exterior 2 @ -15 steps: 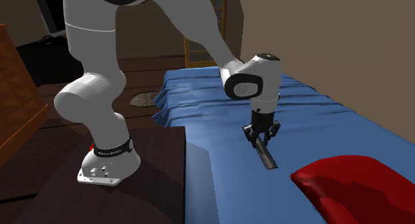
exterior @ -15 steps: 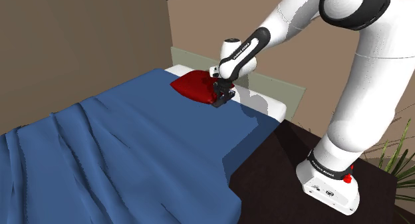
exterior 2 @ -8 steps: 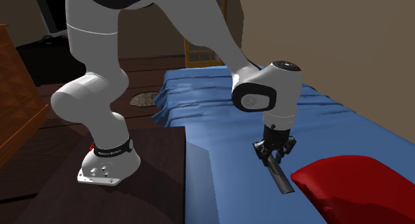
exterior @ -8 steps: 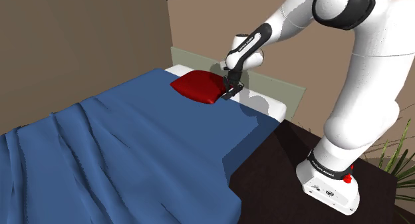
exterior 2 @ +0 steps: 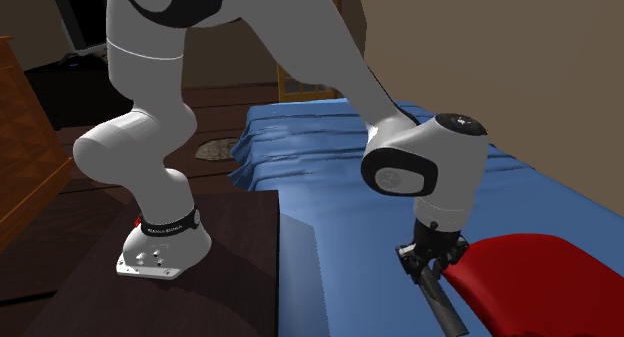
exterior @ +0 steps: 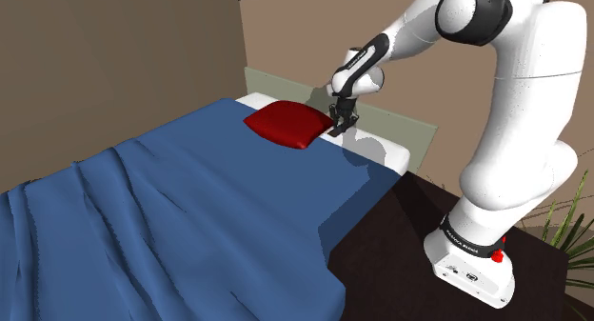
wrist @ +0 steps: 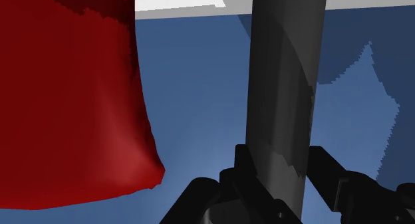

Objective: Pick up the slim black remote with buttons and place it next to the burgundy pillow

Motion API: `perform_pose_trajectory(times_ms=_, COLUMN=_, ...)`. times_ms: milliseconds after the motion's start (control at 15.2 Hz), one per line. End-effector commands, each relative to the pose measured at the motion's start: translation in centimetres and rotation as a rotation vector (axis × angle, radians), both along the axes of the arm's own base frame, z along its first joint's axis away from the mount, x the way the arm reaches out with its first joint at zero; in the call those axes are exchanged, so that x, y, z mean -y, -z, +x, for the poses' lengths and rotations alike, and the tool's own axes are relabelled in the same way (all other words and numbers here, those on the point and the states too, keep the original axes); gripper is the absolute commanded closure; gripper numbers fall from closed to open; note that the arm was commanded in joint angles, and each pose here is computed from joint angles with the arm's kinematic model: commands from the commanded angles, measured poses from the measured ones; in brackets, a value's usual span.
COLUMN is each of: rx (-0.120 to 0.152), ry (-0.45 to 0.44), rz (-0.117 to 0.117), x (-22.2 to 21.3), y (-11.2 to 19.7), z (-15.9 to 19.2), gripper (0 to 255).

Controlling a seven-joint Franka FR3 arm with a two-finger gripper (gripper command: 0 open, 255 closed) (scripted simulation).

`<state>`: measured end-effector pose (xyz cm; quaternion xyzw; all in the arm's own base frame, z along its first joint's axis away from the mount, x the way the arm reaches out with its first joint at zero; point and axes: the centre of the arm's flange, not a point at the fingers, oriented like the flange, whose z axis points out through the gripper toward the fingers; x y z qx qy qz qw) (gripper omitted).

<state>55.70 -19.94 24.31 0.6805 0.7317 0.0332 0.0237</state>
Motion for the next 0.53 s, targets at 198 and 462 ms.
perform_pose_trajectory(times_ms=198, rx=0.000, ry=-0.001, rz=0.000, x=0.1, y=2.5, z=0.0, gripper=255)
perform_pose_trajectory(times_ms=462, rx=0.000, ry=-0.001, rz=0.000, x=0.1, y=4.6, z=0.0, gripper=255)
